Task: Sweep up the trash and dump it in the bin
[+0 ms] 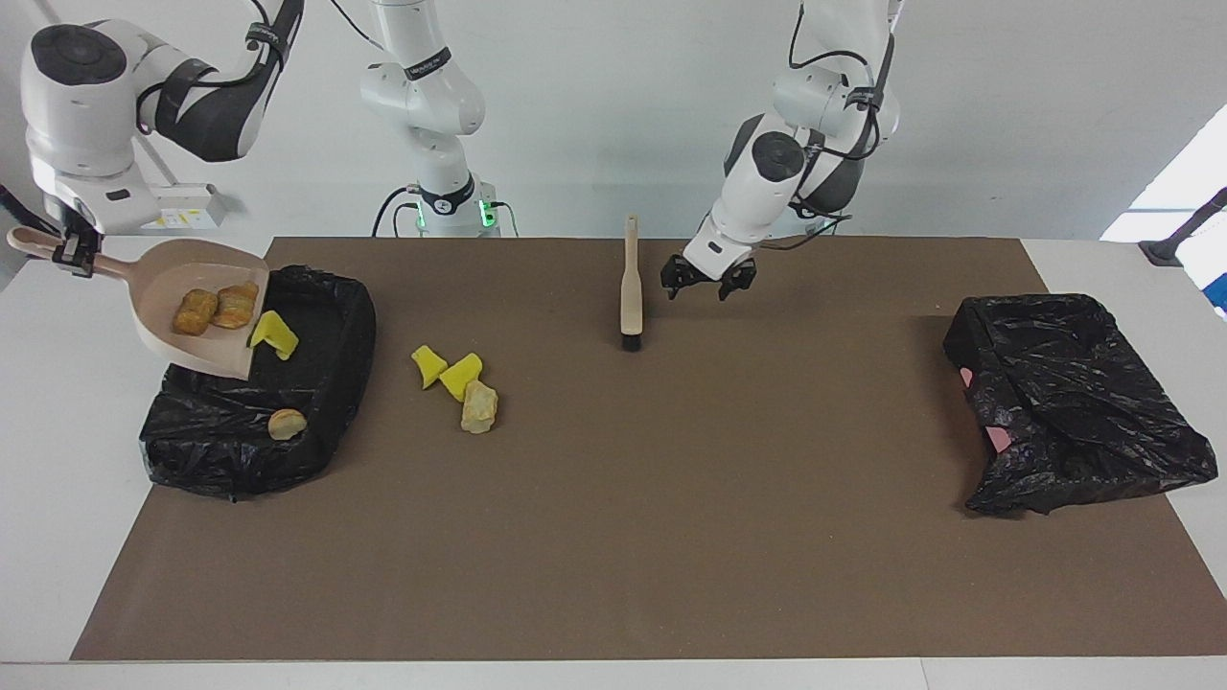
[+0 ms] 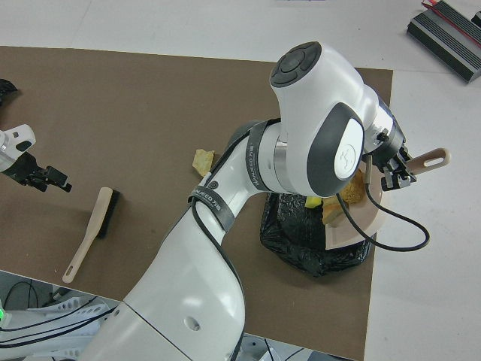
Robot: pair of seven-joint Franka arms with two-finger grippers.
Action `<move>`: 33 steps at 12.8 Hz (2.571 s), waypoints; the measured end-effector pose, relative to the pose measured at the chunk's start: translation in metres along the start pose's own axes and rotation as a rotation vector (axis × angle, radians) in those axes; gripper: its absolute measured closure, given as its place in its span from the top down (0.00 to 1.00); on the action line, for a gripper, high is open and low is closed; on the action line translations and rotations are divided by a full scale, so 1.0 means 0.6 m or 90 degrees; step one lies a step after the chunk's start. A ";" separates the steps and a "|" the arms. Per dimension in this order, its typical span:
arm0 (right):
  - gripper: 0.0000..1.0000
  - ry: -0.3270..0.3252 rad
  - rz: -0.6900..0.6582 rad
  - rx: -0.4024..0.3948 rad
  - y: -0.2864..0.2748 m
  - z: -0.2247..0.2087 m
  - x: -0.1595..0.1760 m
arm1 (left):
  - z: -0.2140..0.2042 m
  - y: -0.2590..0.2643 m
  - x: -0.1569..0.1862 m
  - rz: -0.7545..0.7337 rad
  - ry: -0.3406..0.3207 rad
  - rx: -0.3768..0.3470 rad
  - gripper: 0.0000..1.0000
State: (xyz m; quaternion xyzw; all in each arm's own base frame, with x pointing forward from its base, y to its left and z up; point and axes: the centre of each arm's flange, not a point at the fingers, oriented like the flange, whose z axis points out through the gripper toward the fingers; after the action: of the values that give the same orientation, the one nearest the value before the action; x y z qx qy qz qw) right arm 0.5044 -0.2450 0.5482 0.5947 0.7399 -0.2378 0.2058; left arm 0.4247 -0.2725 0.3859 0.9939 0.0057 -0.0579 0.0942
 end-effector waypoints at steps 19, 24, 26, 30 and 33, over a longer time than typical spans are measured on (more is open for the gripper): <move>0.33 0.126 0.440 0.032 -0.002 -0.253 0.167 | -0.417 -0.290 0.155 0.134 -0.015 0.107 1.00; 0.33 0.277 0.776 0.119 0.075 -0.361 0.396 | -0.426 -0.324 0.149 0.126 -0.021 0.108 1.00; 0.33 0.299 0.897 0.177 0.122 -0.373 0.496 | -0.427 -0.325 0.149 0.125 -0.020 0.108 1.00; 0.33 0.345 1.081 0.287 0.221 -0.359 0.707 | -0.426 -0.323 0.149 0.126 -0.020 0.108 1.00; 0.33 0.362 1.100 0.346 0.268 -0.376 0.816 | -0.427 -0.323 0.151 0.127 -0.016 0.109 1.00</move>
State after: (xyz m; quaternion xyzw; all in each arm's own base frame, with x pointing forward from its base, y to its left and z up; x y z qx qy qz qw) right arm 0.5548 0.3012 0.4244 0.9995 -0.0145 -0.0136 -0.0231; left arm 0.5393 -0.0338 0.5894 0.9931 -0.0991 -0.0606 0.0146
